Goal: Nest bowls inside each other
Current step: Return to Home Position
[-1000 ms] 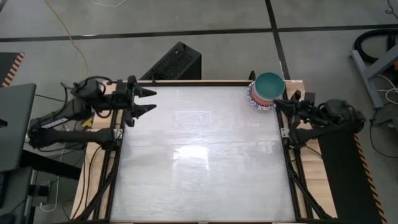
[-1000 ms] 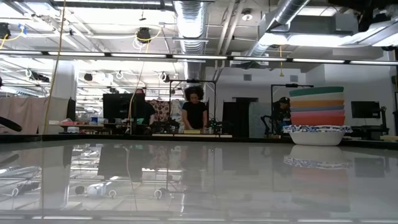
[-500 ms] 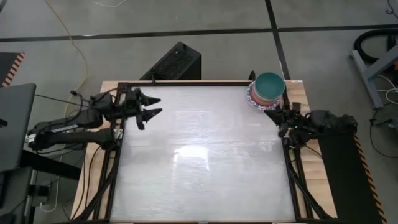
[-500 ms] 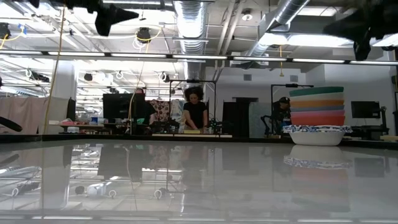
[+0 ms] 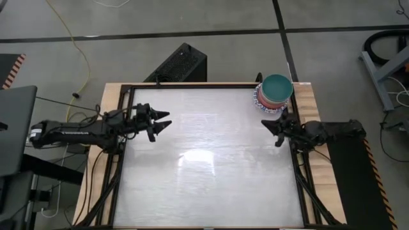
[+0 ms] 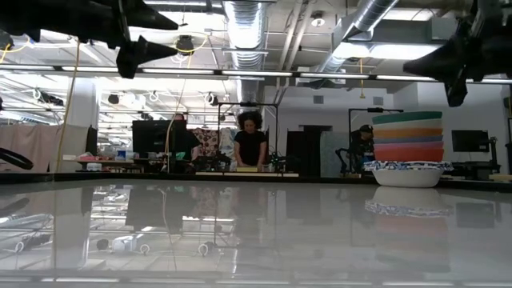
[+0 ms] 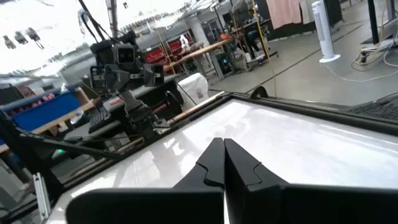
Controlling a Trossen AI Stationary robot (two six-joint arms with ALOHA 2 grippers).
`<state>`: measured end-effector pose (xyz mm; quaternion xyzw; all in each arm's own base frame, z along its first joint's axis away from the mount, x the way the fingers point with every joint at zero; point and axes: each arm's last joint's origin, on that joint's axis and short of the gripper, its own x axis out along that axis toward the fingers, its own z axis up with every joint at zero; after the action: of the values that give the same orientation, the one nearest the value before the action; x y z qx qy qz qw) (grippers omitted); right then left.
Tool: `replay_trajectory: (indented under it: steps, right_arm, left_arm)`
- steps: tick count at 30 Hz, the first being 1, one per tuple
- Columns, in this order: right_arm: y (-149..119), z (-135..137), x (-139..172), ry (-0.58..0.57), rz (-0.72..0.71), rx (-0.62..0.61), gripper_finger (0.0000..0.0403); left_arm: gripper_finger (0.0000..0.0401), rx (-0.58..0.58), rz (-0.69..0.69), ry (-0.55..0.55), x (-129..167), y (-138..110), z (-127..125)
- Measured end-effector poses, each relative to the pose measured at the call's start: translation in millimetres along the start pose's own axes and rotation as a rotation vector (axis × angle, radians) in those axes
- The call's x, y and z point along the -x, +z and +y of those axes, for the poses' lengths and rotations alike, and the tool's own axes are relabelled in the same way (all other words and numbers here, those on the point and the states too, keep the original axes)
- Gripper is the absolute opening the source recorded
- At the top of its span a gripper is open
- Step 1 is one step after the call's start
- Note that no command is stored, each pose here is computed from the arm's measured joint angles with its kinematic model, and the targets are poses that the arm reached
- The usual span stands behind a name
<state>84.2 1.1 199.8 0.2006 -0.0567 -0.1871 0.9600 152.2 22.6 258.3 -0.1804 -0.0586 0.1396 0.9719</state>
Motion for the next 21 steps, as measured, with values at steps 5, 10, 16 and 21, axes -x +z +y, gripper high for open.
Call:
replay_trajectory:
  steps: [5, 10, 16, 21]
  right_arm:
    - [-15, -3, -4, 0.017, -0.008, -0.006, 0.0011]
    - [-25, -4, -6, 0.076, 0.019, -0.003, 0.0011]
    - [-26, -3, -6, 0.107, 0.021, 0.041, 0.001]
    - [-27, -2, -6, 0.126, 0.035, 0.04, 0.001]
  left_arm:
    - [0.0245, 0.009, 0.007, 0.003, 2, -4, -5]
    - [0.0245, 0.015, 0.045, -0.062, 2, -6, -8]
    - [0.0245, 0.044, 0.165, -0.116, 2, -14, -5]
    - [0.0245, 0.019, 0.188, -0.089, 3, -17, -3]
